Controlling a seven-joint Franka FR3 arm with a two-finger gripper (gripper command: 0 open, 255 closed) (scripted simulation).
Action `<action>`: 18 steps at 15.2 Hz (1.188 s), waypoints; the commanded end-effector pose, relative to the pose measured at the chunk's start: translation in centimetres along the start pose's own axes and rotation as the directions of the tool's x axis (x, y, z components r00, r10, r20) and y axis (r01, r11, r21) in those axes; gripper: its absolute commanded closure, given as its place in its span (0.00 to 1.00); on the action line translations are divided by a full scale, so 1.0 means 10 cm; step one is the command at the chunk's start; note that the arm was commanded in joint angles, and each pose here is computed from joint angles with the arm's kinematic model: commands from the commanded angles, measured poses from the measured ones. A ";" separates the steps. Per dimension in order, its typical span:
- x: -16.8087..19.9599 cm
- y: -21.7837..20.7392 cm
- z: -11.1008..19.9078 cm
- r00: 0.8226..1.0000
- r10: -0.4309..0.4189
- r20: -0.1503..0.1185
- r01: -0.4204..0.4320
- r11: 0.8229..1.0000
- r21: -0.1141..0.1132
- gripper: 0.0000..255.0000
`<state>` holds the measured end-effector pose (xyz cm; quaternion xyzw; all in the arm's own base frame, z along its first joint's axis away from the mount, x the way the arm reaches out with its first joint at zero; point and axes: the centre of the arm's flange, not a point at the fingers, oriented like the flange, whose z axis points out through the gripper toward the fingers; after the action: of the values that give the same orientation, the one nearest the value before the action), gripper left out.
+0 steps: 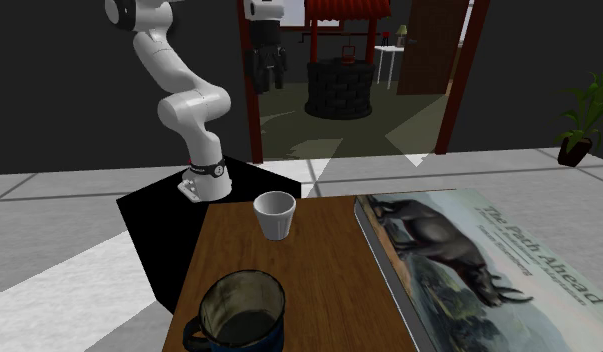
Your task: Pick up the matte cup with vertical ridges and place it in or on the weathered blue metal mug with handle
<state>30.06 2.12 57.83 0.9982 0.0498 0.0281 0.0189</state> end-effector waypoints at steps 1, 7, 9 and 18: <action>0.00 0.00 0.00 1.000 0.000 0.000 0.000 1.000 0.000 0.00; 0.39 0.31 0.60 1.000 -0.006 0.021 0.007 0.999 -0.036 0.00; 0.52 0.42 0.81 1.000 -0.008 0.028 0.009 0.999 -0.048 0.00; 1.09 0.93 1.70 0.998 -0.015 0.060 0.021 0.995 -0.102 0.00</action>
<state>42.06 -5.91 42.81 0.9961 0.0559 0.0017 0.0684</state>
